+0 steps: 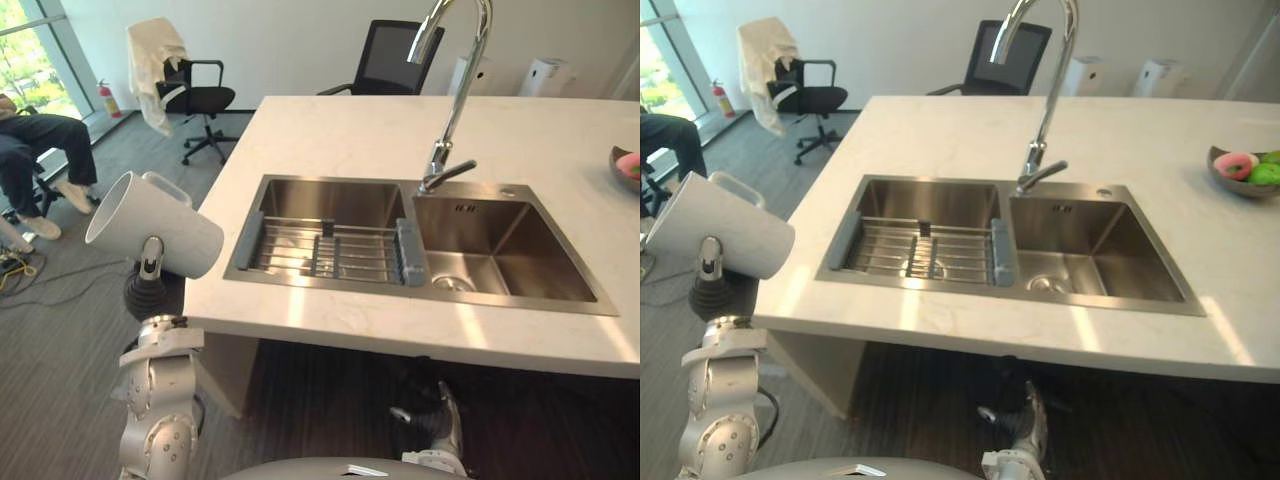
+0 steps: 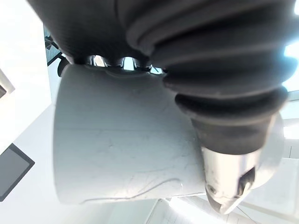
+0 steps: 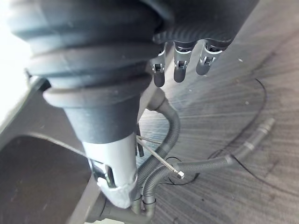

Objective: Walk over to the sink, pick up the cup, carry it to the dishwasher, place the cup inside the dishwasher, then close the dishwasher door

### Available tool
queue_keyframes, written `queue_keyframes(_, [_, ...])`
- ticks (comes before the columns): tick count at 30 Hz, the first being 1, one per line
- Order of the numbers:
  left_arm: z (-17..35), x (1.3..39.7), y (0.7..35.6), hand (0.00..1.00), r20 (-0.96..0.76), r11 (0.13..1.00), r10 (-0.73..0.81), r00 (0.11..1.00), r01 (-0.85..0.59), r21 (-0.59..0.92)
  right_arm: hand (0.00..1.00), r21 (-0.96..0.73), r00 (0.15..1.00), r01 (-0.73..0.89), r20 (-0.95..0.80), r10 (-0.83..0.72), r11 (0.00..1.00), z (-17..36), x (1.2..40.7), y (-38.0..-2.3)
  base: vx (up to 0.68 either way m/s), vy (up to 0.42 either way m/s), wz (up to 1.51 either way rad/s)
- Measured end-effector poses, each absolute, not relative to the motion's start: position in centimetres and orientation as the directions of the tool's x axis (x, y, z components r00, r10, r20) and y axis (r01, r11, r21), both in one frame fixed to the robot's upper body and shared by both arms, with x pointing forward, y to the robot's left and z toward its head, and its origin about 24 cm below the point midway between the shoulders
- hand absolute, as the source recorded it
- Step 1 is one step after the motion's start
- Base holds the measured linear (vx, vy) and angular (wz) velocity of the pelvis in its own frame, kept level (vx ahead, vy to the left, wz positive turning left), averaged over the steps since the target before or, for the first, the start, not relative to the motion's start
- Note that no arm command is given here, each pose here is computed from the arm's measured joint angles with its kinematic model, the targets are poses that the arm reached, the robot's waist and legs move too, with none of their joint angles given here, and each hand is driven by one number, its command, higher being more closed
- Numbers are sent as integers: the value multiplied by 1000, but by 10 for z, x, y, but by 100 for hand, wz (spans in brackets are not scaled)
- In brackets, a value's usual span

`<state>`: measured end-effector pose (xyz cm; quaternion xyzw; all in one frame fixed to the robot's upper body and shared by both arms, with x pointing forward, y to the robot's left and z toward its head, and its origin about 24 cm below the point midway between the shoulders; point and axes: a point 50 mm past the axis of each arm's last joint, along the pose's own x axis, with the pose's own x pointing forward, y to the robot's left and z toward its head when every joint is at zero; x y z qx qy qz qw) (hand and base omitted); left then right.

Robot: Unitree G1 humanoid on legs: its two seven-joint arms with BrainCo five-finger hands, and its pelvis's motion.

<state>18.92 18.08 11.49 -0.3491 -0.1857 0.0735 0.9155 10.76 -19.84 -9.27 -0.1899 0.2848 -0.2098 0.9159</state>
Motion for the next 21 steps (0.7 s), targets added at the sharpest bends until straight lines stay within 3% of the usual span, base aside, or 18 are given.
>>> queue_keyframes(8, [116, 182, 190, 100, 340, 738, 333, 880, -19, -674, 0, -179, 682, 310, -643, -350, 934, -114, 92, -186, -6, -6, 12])
queue_keyframes(9, [117, 177, 197, 100, 362, 750, 398, 843, -72, -658, 0, -59, 699, 312, -662, -271, 948, -117, 96, -173, 0, 0, 0])
queue_keyframes(15, [117, 178, 197, 100, 368, 747, 417, 831, -83, -660, 0, -49, 712, 317, -647, -272, 947, -115, 99, -174, -12, 1, -29])
queue_keyframes(21, [115, 207, 169, 100, 386, 817, 353, 852, -79, -572, 0, 31, 663, 461, -676, -321, 887, -120, 81, -188, 0, -5, -4])
